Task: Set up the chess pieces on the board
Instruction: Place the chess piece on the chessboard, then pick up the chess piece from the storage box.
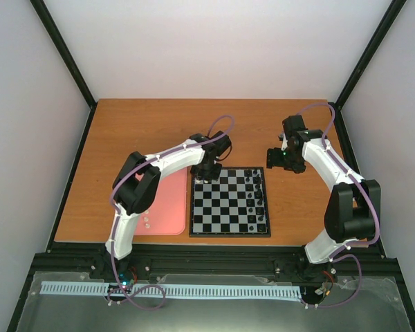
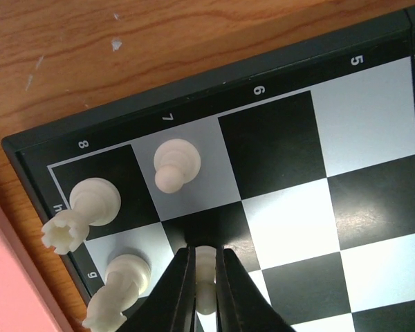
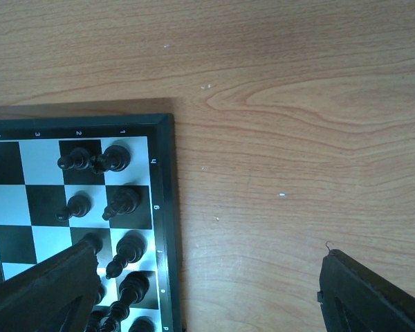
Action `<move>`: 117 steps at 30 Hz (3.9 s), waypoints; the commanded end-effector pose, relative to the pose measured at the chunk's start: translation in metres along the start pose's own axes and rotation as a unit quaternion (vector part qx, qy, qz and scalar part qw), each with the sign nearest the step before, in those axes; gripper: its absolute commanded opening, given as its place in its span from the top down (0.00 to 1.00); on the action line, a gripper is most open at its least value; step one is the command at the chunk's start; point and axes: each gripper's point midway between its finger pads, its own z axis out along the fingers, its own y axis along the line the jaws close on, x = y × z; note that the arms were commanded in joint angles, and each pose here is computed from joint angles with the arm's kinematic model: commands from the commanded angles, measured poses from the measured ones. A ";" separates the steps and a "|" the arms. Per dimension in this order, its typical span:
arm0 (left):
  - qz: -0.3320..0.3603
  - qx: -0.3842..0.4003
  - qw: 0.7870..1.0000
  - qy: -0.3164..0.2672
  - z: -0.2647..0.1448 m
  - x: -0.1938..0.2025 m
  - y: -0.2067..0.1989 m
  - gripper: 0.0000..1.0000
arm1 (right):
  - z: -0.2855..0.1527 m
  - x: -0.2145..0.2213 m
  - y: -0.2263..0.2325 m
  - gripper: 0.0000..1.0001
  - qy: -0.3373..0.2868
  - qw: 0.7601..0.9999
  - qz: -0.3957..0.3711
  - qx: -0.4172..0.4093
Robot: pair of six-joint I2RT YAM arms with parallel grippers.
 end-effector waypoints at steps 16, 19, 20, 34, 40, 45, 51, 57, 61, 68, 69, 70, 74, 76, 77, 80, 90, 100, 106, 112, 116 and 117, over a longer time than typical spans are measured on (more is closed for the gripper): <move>-0.002 0.002 1.000 -0.008 0.007 -0.007 -0.004 0.78 | 0.001 -0.003 -0.004 0.00 -0.001 1.000 0.003 0.005; -0.002 0.004 1.000 -0.008 0.009 -0.007 -0.006 0.78 | 0.001 -0.002 -0.004 0.00 -0.001 1.000 0.004 0.005; -0.002 0.004 1.000 -0.007 0.009 -0.007 -0.006 0.78 | 0.001 -0.001 -0.004 0.00 0.000 1.000 0.004 0.005; 0.000 -0.018 0.999 -0.033 -0.009 -0.016 0.007 0.64 | -0.001 -0.001 -0.003 0.00 -0.003 1.000 0.004 0.002; 0.000 -0.003 0.999 -0.052 -0.025 -0.026 0.002 0.64 | -0.002 -0.002 -0.002 0.00 -0.006 1.000 0.004 0.000; 0.004 0.031 0.996 -0.084 -0.060 -0.043 -0.010 0.63 | -0.002 -0.003 -0.001 0.00 -0.007 1.000 0.004 -0.002; 0.003 0.055 0.992 -0.115 -0.112 -0.050 -0.011 0.63 | -0.002 -0.004 0.000 0.00 -0.008 1.000 0.006 -0.006; -0.104 0.047 0.987 -0.113 -0.127 -0.041 0.063 0.58 | -0.002 -0.005 0.002 0.00 -0.008 1.000 0.006 -0.010; -0.207 -0.022 0.972 -0.105 -0.119 -0.016 0.168 0.57 | -0.001 -0.004 0.004 0.00 -0.009 1.000 0.006 -0.019; -0.323 -0.052 0.943 -0.053 -0.079 0.048 0.256 0.57 | 0.002 -0.004 0.008 0.00 -0.007 1.000 0.005 -0.028; -0.327 -0.053 0.942 -0.047 -0.073 0.050 0.259 0.57 | 0.002 -0.004 0.008 0.00 -0.007 1.000 0.005 -0.029; -0.331 -0.054 0.941 -0.040 -0.066 0.053 0.261 0.57 | 0.002 -0.005 0.008 0.00 -0.007 1.000 0.006 -0.029; -0.340 -0.051 0.939 -0.025 -0.042 0.056 0.264 0.61 | 0.000 -0.004 0.007 0.00 -0.007 1.000 0.002 -0.025; -0.342 -0.054 0.938 -0.018 -0.033 0.057 0.266 0.61 | -0.001 -0.002 0.006 0.00 -0.006 1.000 0.000 -0.020; -0.342 -0.055 0.938 -0.016 -0.029 0.058 0.268 0.61 | -0.001 -0.002 0.005 0.00 -0.006 1.000 0.000 -0.018; -0.340 -0.055 0.939 -0.012 -0.022 0.056 0.269 0.62 | -0.002 0.001 0.003 0.00 -0.005 1.000 0.001 -0.014; -0.334 -0.054 0.941 0.011 -0.004 0.060 0.268 0.69 | -0.003 0.002 0.000 0.00 -0.004 1.000 0.004 -0.006; -0.335 -0.054 0.940 0.026 0.002 0.073 0.266 0.73 | 0.000 0.002 0.000 0.00 -0.001 1.000 0.005 -0.007; -0.336 -0.051 0.940 0.027 0.005 0.072 0.265 0.83 | 0.000 0.002 0.000 0.00 -0.001 1.000 0.004 -0.006; -0.328 -0.064 0.942 0.012 -0.006 0.061 0.273 0.99 | 0.000 0.004 0.000 0.00 0.000 1.000 0.006 -0.006; -0.319 -0.059 0.946 -0.012 -0.030 0.045 0.275 0.99 | -0.001 0.003 0.000 0.00 -0.001 1.000 0.005 -0.007; -0.314 -0.054 0.947 -0.021 -0.039 0.041 0.273 0.99 | -0.001 0.002 0.000 0.00 -0.002 1.000 0.005 -0.007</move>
